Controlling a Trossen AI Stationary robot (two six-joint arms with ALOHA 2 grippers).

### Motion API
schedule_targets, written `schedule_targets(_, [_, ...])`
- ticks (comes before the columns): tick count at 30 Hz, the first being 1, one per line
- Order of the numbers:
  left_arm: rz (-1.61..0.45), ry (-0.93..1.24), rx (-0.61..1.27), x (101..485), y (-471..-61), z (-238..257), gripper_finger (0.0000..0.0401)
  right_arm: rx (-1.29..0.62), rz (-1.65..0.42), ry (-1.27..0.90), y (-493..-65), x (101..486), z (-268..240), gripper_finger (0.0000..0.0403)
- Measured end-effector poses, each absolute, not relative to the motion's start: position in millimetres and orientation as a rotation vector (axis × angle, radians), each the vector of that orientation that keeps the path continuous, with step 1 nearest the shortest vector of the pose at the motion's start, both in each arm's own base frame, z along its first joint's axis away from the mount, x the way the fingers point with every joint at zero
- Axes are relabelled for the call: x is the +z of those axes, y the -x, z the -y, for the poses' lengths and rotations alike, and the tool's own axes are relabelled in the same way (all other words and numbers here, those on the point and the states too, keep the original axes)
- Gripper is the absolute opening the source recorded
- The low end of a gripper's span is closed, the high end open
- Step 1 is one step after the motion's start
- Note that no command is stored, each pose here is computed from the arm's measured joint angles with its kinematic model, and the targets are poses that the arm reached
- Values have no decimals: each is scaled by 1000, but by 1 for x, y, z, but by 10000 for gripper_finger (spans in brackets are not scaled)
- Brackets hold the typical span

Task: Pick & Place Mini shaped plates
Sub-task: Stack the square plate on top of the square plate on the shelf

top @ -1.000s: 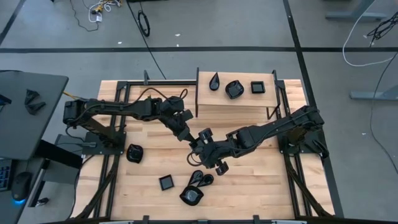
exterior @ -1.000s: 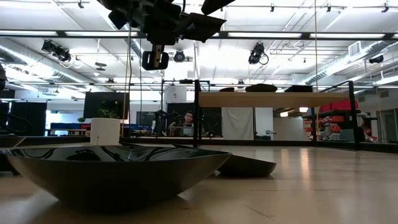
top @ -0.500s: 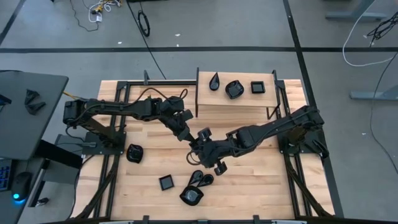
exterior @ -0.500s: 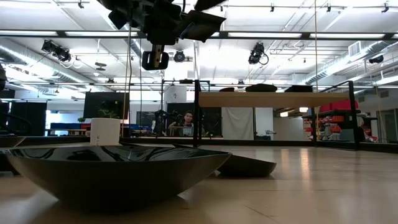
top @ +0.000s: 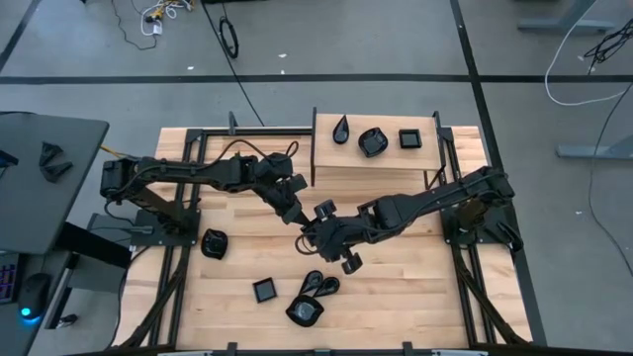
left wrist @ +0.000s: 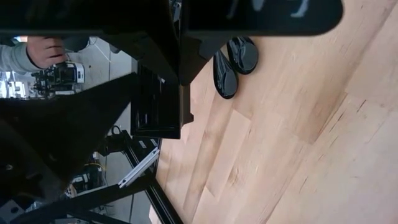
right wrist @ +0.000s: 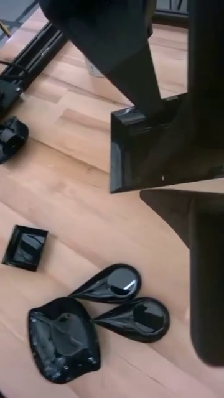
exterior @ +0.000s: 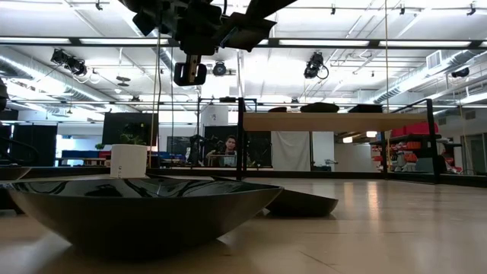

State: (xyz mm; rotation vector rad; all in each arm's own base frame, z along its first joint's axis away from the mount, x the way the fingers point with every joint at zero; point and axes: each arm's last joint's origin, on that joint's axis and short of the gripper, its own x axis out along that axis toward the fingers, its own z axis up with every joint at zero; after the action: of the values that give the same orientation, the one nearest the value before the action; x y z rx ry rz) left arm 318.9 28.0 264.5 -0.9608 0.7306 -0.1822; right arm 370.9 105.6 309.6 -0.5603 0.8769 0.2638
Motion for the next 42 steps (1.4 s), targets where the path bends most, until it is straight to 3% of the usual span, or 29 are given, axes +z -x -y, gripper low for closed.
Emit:
schedule_targets(10, [-731, 958, -182, 264, -319, -28, 11, 267, -896, 586, -369, 309, -105, 6])
schedule_targets(18, [-715, 950, -166, 265, -320, -29, 15, 270, -895, 571, -369, 309, -105, 1])
schedule_targets(29, [-650, 962, -147, 268, -319, -50, 104, 258, -927, 372, -360, 310, -122, 0])
schedule_targets(34, [-639, 975, -145, 269, -317, -59, 120, 131, -984, 295, -317, 343, -112, 0])
schedule_targets(42, [-518, 855, -178, 278, -325, -50, 122, -173, -940, 216, -209, 418, -38, 0])
